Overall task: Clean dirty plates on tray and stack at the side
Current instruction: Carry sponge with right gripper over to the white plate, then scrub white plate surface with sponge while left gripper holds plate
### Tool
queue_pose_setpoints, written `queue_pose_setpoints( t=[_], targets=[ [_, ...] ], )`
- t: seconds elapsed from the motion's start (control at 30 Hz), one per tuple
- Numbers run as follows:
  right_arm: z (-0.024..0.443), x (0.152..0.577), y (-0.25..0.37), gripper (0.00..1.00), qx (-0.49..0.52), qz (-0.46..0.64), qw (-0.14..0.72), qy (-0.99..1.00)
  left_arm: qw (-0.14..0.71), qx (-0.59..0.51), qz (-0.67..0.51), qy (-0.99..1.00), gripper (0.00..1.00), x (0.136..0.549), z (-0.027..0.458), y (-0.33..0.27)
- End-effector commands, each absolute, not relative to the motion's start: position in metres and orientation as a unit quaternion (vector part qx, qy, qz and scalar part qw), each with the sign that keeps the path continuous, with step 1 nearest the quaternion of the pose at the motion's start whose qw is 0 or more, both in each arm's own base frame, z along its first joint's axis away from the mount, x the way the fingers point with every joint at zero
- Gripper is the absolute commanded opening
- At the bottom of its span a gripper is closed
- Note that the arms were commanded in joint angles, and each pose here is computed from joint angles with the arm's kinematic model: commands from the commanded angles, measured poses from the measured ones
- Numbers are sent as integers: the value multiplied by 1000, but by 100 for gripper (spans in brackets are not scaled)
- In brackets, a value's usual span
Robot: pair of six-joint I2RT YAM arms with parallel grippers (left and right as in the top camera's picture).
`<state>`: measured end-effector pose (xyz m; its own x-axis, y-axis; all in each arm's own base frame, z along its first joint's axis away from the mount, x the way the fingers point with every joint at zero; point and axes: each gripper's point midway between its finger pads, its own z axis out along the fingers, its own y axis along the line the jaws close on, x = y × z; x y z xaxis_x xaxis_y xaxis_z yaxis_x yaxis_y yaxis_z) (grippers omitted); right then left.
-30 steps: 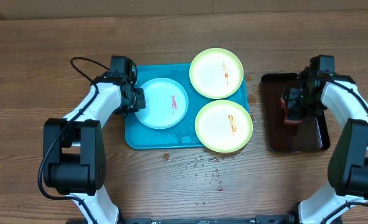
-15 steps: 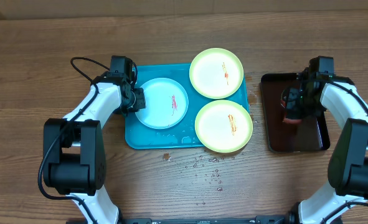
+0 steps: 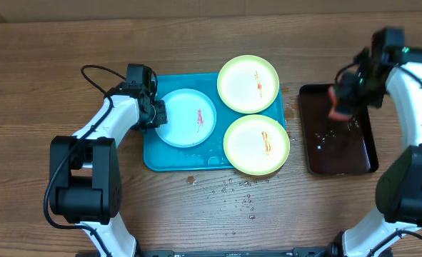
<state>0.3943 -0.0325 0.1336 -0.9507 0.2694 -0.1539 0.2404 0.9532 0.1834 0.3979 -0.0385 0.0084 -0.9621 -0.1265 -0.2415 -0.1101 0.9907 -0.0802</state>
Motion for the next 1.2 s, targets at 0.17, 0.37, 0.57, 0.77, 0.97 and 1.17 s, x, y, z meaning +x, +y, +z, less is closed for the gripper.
queue_pose_setpoints(
  t=[0.17,0.37,0.57,0.77,0.97,1.17],
  targets=[
    [200,415,85,4,37,218,140,965,91,8,-82,993,4,381,-9,-60],
    [206,416,184,4,-19,248,165,954,87,7,-81,993,4,380,-9,-59],
    [183,413,253,4,-25,224,183,957,86,-1,-81,993,4,379,-9,-59],
    [122,409,297,4,-30,204,146,968,84,-4,-82,993,4,379,-9,-59],
    [68,409,301,4,2,157,118,981,84,-4,-82,993,4,378,-9,-59],
    [29,407,296,4,32,131,89,987,84,-4,-82,993,4,378,-9,-59]
  ],
)
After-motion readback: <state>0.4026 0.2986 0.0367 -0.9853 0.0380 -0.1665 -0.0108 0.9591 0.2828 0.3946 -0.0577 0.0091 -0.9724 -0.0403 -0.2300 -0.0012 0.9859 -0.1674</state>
